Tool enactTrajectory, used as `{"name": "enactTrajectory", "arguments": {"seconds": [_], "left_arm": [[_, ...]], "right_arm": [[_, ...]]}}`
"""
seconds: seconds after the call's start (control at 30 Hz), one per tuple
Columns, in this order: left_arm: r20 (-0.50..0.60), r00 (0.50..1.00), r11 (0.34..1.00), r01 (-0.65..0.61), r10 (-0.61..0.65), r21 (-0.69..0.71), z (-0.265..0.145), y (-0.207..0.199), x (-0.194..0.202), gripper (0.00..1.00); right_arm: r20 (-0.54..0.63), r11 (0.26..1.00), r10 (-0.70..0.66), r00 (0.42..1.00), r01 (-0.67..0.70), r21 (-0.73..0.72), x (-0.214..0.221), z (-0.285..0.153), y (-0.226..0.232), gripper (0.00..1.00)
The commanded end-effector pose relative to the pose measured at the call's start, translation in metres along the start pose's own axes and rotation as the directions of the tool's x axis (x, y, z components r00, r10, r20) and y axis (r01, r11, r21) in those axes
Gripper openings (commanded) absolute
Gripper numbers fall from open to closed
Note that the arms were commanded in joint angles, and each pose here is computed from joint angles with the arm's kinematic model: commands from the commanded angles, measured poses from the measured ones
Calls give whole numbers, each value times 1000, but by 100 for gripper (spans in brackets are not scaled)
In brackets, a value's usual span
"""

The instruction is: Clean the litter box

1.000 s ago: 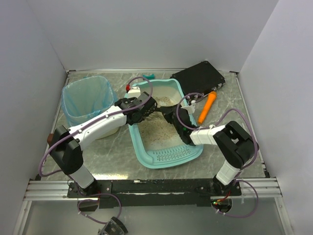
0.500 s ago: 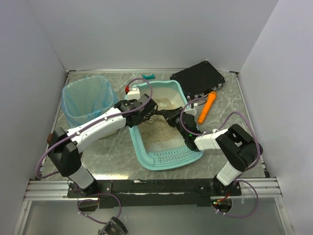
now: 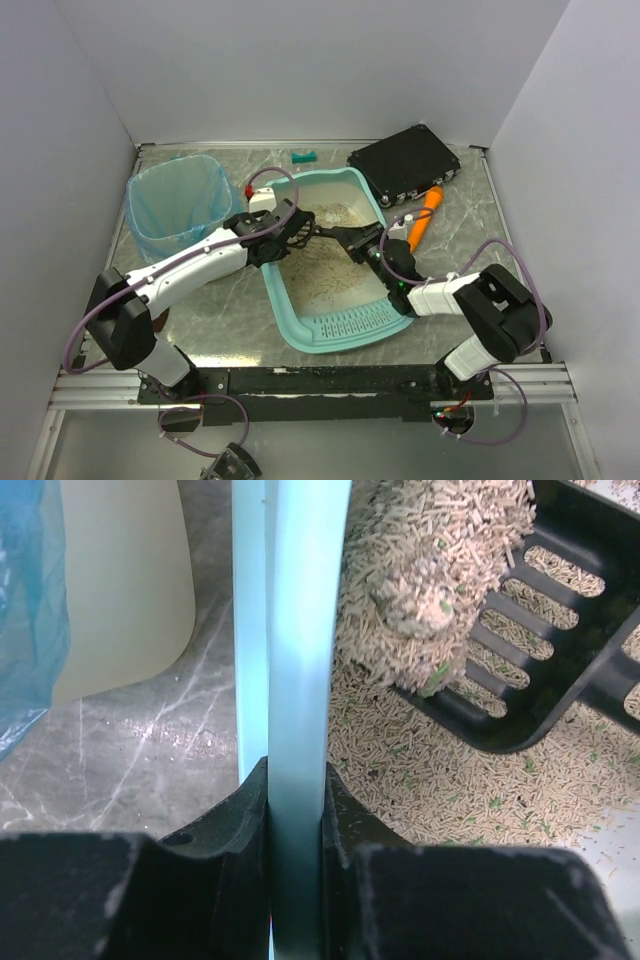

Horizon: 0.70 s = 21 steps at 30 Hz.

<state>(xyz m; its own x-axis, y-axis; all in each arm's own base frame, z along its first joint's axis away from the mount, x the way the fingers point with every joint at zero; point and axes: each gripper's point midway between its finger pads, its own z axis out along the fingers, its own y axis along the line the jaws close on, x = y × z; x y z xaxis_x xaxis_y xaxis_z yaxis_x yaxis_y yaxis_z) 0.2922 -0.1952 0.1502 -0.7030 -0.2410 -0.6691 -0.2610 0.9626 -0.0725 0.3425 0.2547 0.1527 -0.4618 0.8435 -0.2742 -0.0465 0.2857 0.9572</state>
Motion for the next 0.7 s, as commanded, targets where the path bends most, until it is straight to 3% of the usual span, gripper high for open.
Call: {"name": "enactTrajectory", "arguments": {"seconds": [0.0, 0.2, 0.47, 0.67], "left_arm": [[94, 975, 971, 183, -199, 154, -34, -17, -48, 1], [93, 974, 970, 190, -205, 153, -34, -15, -47, 1], [84, 970, 964, 214, -228, 155, -32, -13, -45, 1], [80, 971, 953, 202, -225, 224, -37, -24, -49, 1]], "right_arm": [[122, 997, 77, 990, -75, -21, -37, -9, 5, 0], [169, 995, 97, 981, -91, -41, -58, -27, 5, 0], [239, 1000, 1, 971, -6, 16, -78, -45, 9, 0], [227, 999, -27, 974, 18, 45, -75, -37, 4, 0]]}}
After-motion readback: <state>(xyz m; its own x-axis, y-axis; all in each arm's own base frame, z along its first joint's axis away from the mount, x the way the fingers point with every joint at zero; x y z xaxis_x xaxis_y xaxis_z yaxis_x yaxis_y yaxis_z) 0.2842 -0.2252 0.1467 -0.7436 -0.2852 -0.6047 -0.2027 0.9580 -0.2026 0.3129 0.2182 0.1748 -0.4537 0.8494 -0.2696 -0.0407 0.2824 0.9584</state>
